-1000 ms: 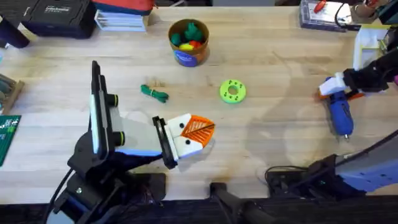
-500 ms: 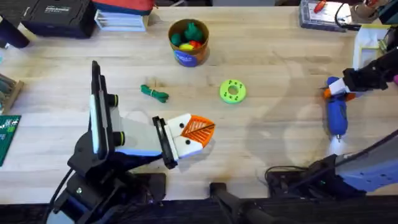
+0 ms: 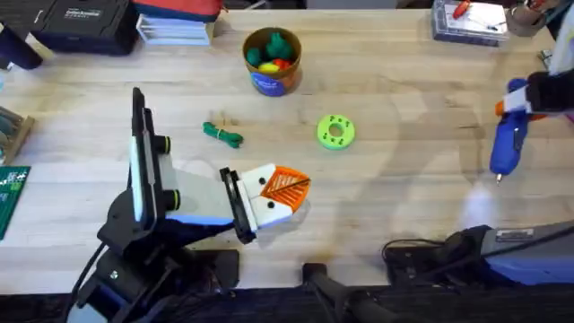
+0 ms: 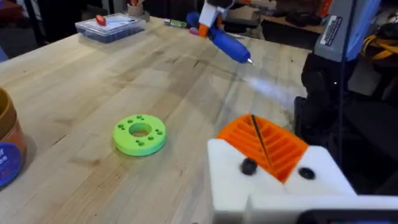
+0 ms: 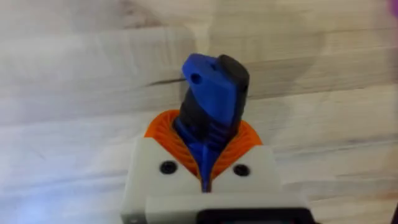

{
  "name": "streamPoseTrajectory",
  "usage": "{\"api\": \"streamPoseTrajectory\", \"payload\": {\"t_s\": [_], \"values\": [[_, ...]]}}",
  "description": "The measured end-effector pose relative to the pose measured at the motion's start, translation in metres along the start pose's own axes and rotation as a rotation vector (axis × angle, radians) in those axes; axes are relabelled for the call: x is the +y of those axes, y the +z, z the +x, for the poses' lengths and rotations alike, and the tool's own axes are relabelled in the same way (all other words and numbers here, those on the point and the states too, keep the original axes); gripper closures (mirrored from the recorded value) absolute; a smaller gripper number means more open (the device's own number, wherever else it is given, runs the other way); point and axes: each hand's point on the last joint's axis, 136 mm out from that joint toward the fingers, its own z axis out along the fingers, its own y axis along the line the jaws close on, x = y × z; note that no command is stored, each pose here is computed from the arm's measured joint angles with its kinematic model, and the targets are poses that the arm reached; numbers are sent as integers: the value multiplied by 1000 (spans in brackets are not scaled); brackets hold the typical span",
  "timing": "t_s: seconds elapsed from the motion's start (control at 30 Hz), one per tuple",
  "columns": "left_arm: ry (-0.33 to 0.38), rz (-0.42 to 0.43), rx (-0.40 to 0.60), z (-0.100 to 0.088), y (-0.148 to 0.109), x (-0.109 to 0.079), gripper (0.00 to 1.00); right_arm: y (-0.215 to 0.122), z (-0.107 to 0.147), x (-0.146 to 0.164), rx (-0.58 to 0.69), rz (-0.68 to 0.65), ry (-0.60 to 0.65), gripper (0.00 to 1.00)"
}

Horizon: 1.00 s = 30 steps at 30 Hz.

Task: Pick up the gripper from the table and insert it into the empty holder that is missing its gripper. Then pick up a screw, insert it into the mounting hole, and use the screwdriver to tighten it. Finally, clean up the table by picking up the vegetable and placing it into the bucket.

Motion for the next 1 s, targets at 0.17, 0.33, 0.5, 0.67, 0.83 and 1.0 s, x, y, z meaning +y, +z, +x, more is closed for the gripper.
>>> {"api": "streamPoseTrajectory", "payload": {"t_s": [0.17,0.33,0.5,0.67,0.83,1.0], "values": [[0,0,0,0,0,0,991,-40,-24,-1,-179,31,68,970],[0,0,0,0,0,0,991,-77,-36,8,-320,11,101,970],[0,0,0,0,0,0,991,-107,-43,23,-451,-27,90,970],[0,0,0,0,0,0,991,-124,-37,49,-574,-62,52,970],[0,0,0,0,0,0,991,-138,-29,81,-704,-129,23,970],[0,0,0,0,0,0,991,-157,-23,119,-833,-198,-22,970]]}}
